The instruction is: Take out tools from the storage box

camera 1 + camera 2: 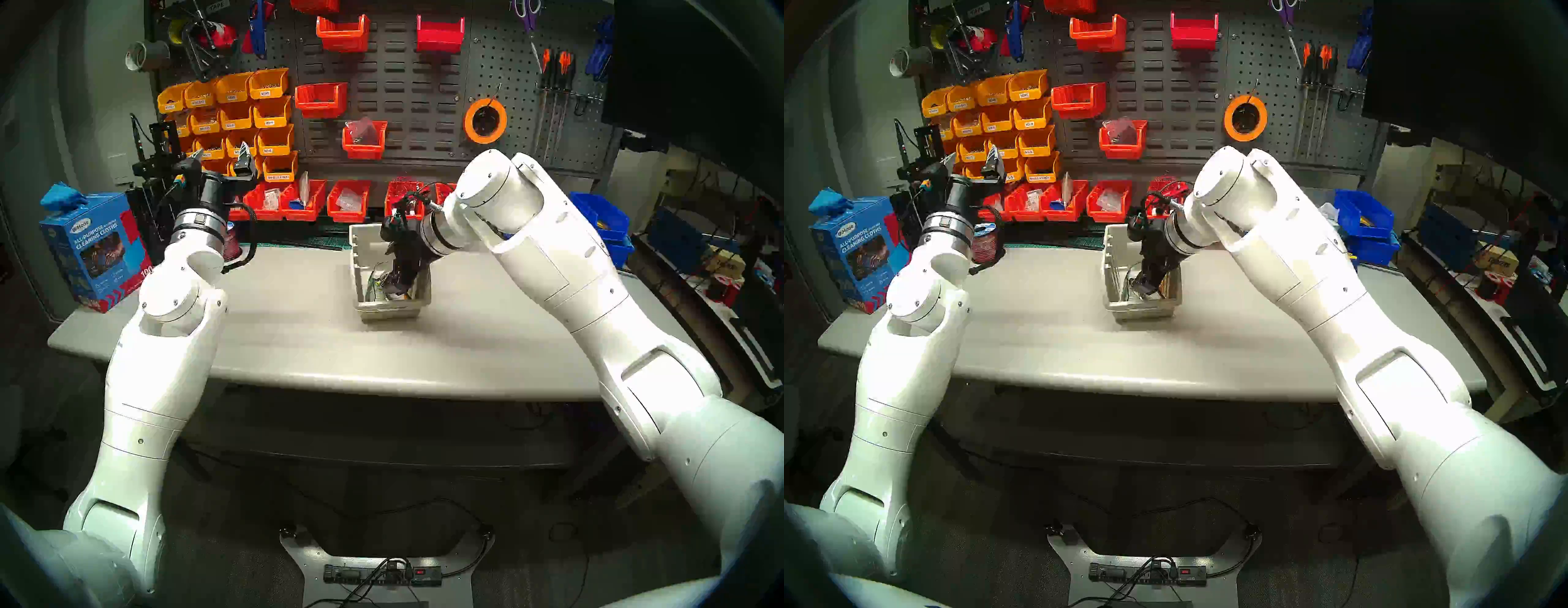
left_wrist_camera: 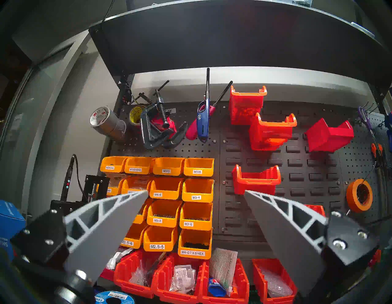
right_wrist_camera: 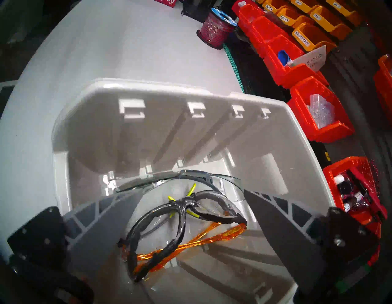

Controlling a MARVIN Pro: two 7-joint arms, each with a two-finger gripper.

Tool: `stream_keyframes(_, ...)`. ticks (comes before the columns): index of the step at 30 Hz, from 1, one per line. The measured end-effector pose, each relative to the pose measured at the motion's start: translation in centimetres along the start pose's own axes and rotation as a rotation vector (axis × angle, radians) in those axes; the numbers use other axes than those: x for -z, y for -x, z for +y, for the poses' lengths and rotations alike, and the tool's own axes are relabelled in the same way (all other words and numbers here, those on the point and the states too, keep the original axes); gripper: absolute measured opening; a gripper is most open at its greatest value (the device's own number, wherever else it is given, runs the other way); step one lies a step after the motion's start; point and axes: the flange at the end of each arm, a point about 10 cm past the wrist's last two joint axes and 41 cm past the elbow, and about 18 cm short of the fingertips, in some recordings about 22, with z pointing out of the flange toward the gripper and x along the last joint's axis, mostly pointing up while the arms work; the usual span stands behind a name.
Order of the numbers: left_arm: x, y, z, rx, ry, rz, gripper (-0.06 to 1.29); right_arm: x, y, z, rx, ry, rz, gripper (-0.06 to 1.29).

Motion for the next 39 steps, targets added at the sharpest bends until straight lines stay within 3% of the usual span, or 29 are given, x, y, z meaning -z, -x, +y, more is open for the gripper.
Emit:
stream_keyframes(30, 0.0, 0.0, 0.0, 0.0, 0.0, 0.0, 1.24, -2.7, -3.1, -1.0, 0.012, -0.14, 0.011, 1.25)
stream_keyframes(39, 0.0, 0.0, 0.0, 0.0, 0.0, 0.0, 1.23, -1.9, -2.8, -0.5, 0.046, -0.155, 0.033, 1.25)
